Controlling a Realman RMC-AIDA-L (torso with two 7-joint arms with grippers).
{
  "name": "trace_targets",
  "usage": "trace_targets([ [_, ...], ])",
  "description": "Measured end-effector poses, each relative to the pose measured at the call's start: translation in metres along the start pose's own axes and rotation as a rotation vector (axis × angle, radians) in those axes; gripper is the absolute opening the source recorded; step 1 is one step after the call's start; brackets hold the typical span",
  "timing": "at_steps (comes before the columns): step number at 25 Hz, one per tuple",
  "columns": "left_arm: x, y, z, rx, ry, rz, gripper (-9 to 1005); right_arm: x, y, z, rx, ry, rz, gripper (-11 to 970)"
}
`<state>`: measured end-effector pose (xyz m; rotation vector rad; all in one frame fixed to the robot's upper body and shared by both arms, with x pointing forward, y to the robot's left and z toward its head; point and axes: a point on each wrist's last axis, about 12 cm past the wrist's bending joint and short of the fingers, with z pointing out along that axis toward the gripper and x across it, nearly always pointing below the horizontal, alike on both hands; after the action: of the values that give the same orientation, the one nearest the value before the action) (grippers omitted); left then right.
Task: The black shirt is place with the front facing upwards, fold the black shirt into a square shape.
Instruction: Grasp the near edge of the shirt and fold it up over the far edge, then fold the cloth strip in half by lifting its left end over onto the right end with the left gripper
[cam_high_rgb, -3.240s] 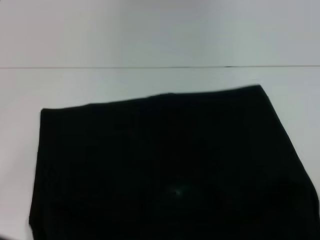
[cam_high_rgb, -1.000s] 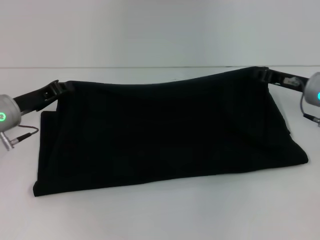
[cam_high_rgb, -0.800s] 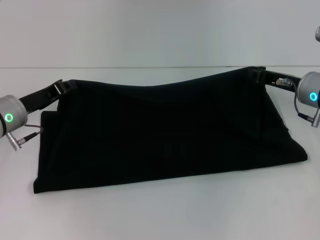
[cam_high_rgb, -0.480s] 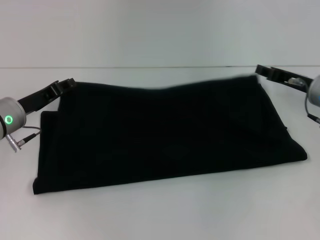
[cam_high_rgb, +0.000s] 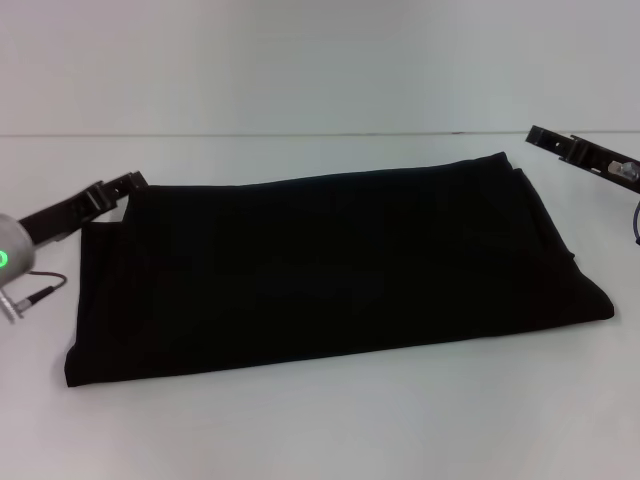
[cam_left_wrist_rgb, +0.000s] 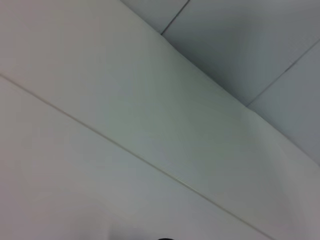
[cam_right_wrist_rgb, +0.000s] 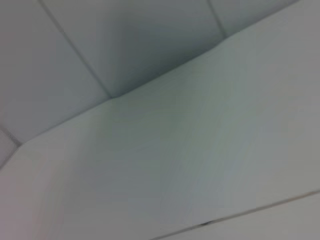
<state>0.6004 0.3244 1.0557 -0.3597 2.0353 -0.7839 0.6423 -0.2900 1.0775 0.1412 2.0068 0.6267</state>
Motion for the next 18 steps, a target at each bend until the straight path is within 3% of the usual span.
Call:
trace_targets([
  [5, -0.013, 0.001, -0.024, 0.165, -0.003, -0.042, 661, 0.006, 0.013, -0.02, -0.243, 0.006, -0.198, 735],
  [6, -0.018, -0.001, -0.041, 0.268, 0.034, -0.053, 668, 0.008, 0.017, -0.024, -0.301, 0.003, -0.254, 741],
  [8, -0.02, -0.001, -0.048, 0.305, 0.055, -0.071, 680, 0.016, 0.024, -0.031, -0.401, 0.008, -0.359, 755],
  [10, -0.022, 0.002, -0.065, 0.359, 0.108, -0.129, 807, 0.024, 0.029, -0.037, -0.471, 0.026, -0.424, 769],
  [11, -0.023, 0.003, -0.072, 0.374, 0.13, -0.149, 871, 0.028, 0.031, -0.04, -0.499, 0.039, -0.447, 776],
  [14, -0.017, 0.013, -0.097, 0.391, 0.197, -0.207, 891, 0.041, 0.035, -0.043, -0.557, 0.081, -0.516, 797],
  [18, 0.0, 0.028, -0.118, 0.3, 0.321, -0.277, 911, 0.063, 0.046, -0.046, -0.643, 0.098, -0.624, 825],
])
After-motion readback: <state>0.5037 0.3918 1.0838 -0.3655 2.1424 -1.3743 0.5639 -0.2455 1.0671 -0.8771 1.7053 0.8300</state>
